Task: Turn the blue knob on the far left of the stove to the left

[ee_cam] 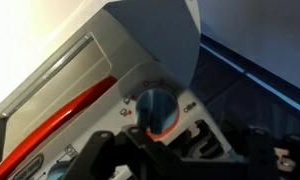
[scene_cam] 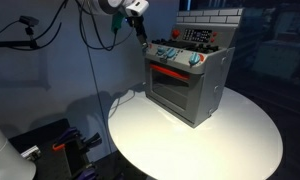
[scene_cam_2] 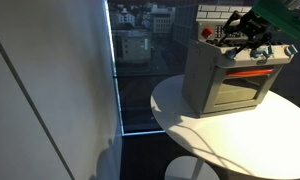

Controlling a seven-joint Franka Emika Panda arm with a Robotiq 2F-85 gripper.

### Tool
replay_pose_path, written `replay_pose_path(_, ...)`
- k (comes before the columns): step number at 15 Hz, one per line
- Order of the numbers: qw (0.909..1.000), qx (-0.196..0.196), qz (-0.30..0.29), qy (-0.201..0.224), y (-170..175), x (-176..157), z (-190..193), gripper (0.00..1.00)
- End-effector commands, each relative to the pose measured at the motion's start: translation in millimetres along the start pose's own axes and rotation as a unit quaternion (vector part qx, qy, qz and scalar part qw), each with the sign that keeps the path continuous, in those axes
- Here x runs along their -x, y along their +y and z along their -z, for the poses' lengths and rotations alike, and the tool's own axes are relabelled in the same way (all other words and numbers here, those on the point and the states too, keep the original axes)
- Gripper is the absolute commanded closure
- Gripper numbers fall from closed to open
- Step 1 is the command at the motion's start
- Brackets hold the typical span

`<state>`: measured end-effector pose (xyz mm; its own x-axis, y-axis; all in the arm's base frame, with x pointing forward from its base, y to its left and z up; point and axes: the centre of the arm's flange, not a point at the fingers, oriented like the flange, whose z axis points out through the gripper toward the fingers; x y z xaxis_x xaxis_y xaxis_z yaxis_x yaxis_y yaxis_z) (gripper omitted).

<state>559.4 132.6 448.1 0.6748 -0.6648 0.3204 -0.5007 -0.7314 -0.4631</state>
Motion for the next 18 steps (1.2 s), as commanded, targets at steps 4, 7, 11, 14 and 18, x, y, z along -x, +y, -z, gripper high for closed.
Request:
replay_pose_path(4, 0.9997, -0.013, -0.02, 0.001, 0.8, 1.5, 4.5, 0.36)
replay_pose_path(7, 0.9996, -0.012, -0.024, 0.0, 3.2, 1.7, 6.1, 0.4)
replay_pose_path(11, 0.9995, -0.013, -0.03, -0.002, 5.6, 2.8, 8.2, 0.44)
replay_pose_path(14, 0.9994, -0.012, -0.034, -0.002, 6.8, 3.6, 9.7, 0.52)
replay_pose_path(18, 0.9992, -0.01, -0.039, -0.003, 11.4, 4.0, 11.3, 0.64)
